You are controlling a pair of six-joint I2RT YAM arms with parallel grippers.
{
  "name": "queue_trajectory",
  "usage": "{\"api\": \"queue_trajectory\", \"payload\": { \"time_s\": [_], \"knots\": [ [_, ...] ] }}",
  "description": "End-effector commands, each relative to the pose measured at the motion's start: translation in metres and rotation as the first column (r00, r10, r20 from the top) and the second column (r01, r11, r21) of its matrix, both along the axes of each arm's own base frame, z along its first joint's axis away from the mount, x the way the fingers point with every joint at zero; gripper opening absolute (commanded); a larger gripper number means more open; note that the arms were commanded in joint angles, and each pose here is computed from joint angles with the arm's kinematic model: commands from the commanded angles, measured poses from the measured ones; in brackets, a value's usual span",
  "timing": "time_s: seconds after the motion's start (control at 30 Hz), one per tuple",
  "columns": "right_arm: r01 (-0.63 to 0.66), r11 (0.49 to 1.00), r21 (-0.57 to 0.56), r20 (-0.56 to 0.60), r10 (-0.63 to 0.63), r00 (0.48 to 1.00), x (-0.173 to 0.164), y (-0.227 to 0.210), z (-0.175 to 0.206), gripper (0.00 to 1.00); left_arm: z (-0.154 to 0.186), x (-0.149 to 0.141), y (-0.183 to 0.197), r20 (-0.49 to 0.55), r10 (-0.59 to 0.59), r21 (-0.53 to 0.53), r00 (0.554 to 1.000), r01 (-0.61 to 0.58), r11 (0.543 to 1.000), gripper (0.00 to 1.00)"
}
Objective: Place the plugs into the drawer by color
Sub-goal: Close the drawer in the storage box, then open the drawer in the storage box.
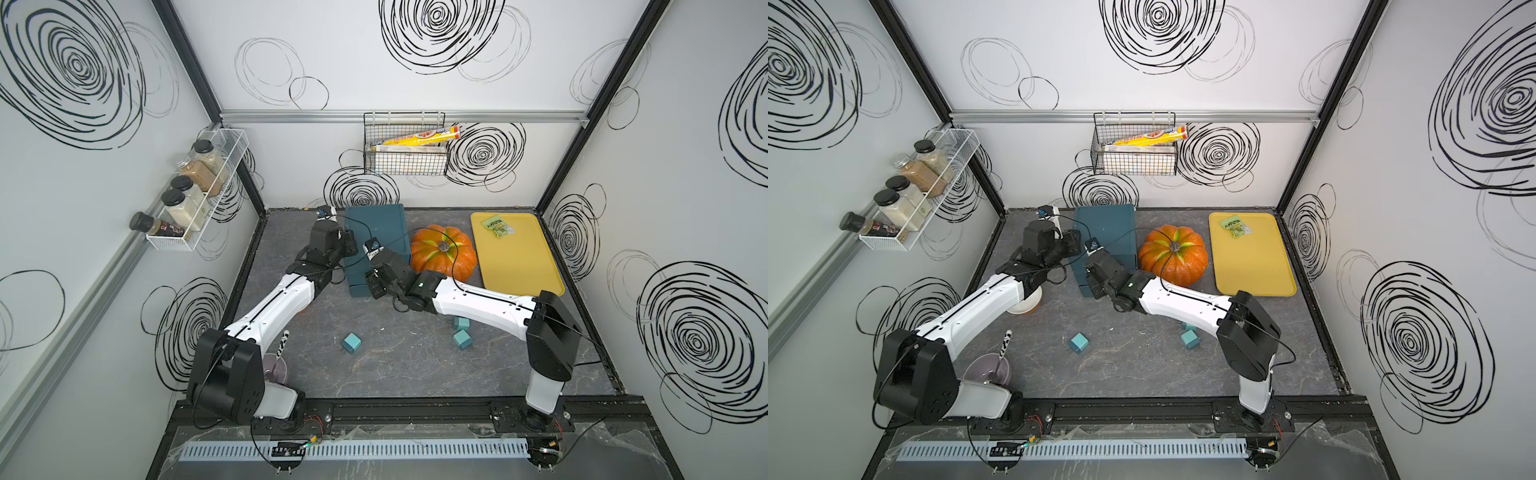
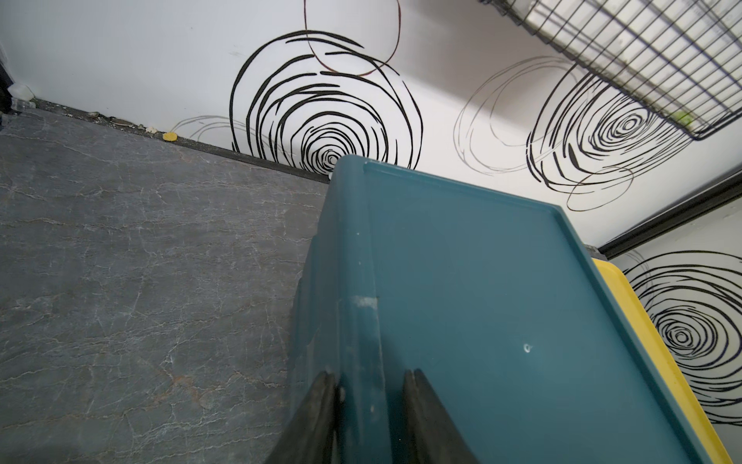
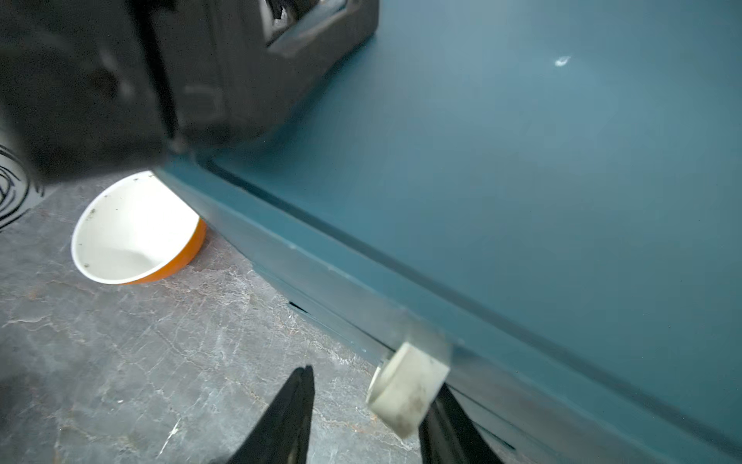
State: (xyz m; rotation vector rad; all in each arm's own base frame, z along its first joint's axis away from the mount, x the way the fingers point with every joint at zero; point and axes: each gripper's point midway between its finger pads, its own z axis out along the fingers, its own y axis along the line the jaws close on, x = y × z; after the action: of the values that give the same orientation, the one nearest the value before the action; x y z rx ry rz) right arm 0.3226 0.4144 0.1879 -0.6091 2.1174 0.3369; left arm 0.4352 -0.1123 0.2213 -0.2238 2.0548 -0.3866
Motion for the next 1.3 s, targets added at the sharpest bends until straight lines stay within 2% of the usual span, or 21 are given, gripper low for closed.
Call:
{"api": "queue_trajectory", "payload": {
  "time_s": [0.0, 0.1, 0.2, 0.3, 0.37, 0.43, 0.5, 0.6, 0.7, 0.8, 0.83, 0.93, 1.1, 1.2, 1.27],
  "knots": [
    [0.015, 1.000, 0.023, 0.036, -0.016, 0.999, 0.000, -0.002, 0.018, 0.44, -0.087, -0.051, -0.003, -0.326, -0.060, 0.035, 0.944, 0.075, 0.997, 0.35],
    [-0.041, 0.993, 0.115, 0.069, 0.033, 0.997, -0.026, -0.003, 0.048, 0.45, -0.053, -0.054, -0.002, -0.231, -0.054, -0.028, 0.971, 0.049, 0.998, 0.45],
    [-0.118, 0.970, 0.211, 0.081, 0.103, 0.991, -0.045, -0.012, 0.085, 0.47, -0.003, -0.060, -0.012, -0.095, -0.121, -0.151, 0.988, 0.105, 0.983, 0.56],
    [-0.172, 0.955, 0.240, 0.033, 0.169, 0.985, -0.058, -0.032, 0.111, 0.55, 0.026, -0.077, -0.015, -0.010, -0.150, -0.253, 0.989, 0.142, 0.957, 0.66],
    [-0.191, 0.943, 0.271, -0.011, 0.202, 0.979, -0.061, -0.048, 0.123, 0.63, 0.031, -0.093, -0.017, 0.030, -0.164, -0.389, 0.986, 0.162, 0.907, 0.75],
    [-0.169, 0.941, 0.294, -0.030, 0.186, 0.982, -0.053, -0.064, 0.129, 0.71, 0.037, -0.110, -0.025, 0.114, -0.199, -0.504, 0.973, 0.230, 0.832, 0.76],
    [-0.139, 0.946, 0.294, -0.063, 0.164, 0.984, -0.041, -0.078, 0.131, 0.72, 0.034, -0.124, -0.029, 0.148, -0.211, -0.576, 0.966, 0.258, 0.776, 0.75],
    [-0.091, 0.949, 0.303, -0.079, 0.120, 0.990, -0.016, -0.099, 0.136, 0.71, 0.026, -0.144, -0.034, 0.212, -0.223, -0.699, 0.952, 0.307, 0.646, 0.78],
    [-0.022, 0.949, 0.313, -0.116, 0.061, 0.991, 0.016, -0.116, 0.128, 0.68, 0.015, -0.158, -0.039, 0.232, -0.222, -0.746, 0.947, 0.320, 0.584, 0.78],
    [-0.014, 0.952, 0.307, -0.170, 0.069, 0.983, 0.038, -0.114, 0.112, 0.65, 0.001, -0.174, -0.038, 0.261, -0.155, -0.794, 0.953, 0.304, 0.527, 0.81],
    [-0.008, 0.956, 0.293, -0.185, 0.065, 0.981, 0.043, -0.113, 0.106, 0.65, -0.001, -0.177, -0.034, 0.278, -0.119, -0.805, 0.953, 0.299, 0.512, 0.81],
    [0.010, 0.967, 0.256, -0.233, 0.052, 0.971, 0.056, -0.110, 0.085, 0.64, -0.015, -0.176, -0.032, 0.251, -0.081, -0.815, 0.965, 0.256, 0.520, 0.82],
    [-0.001, 0.963, 0.270, -0.281, 0.080, 0.956, 0.074, -0.099, 0.069, 0.58, -0.029, -0.175, -0.050, 0.236, -0.109, -0.831, 0.966, 0.259, 0.492, 0.81],
    [-0.027, 0.960, 0.277, -0.330, 0.122, 0.936, 0.071, -0.091, 0.053, 0.56, -0.030, -0.173, -0.057, 0.249, -0.105, -0.844, 0.963, 0.269, 0.464, 0.79],
    [-0.032, 0.961, 0.276, -0.348, 0.130, 0.929, 0.069, -0.090, 0.045, 0.56, -0.030, -0.171, -0.062, 0.260, -0.101, -0.842, 0.960, 0.277, 0.463, 0.79]
  ]
}}
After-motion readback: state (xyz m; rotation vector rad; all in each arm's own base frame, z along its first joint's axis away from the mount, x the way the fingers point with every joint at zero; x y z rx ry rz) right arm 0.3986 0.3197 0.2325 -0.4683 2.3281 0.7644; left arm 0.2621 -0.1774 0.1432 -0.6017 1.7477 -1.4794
